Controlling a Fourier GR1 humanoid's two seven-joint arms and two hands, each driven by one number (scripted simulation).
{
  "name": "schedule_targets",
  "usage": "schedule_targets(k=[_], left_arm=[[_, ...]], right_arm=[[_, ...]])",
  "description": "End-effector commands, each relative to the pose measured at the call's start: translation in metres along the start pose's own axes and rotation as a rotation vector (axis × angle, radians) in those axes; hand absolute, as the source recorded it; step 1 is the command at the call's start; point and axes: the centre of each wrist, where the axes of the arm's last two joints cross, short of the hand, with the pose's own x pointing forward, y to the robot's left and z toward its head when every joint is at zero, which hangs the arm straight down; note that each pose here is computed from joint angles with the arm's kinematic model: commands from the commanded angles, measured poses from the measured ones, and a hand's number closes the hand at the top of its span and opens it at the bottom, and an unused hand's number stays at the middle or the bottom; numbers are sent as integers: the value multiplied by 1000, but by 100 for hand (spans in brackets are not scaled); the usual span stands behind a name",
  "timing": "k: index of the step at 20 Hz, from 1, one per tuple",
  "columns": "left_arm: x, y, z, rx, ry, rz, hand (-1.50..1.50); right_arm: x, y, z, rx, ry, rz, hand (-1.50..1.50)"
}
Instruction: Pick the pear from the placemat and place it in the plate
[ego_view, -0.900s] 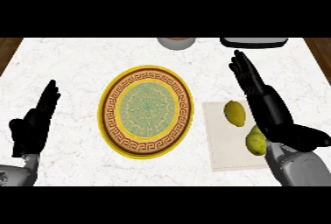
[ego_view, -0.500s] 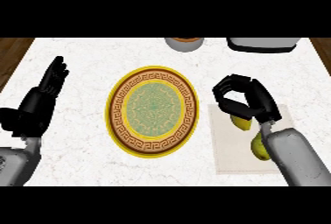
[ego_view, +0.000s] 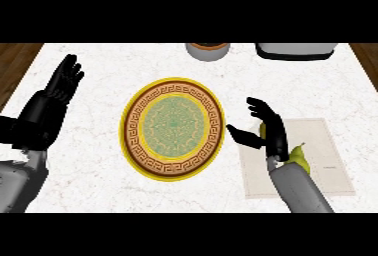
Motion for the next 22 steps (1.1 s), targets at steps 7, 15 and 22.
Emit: schedule_targets(k=[7,15,22], left_arm=[[8,4,-1,2,16,3,0],[4,0,-2,2,13,-7,0],[6,5,-3,-11,9,9,0]], right_arm=[[55,-56,-16,-133,-29,167,-150],[97,-98,-45,92,368,625,-150],[132,-98,-49,388,622,748,-150]])
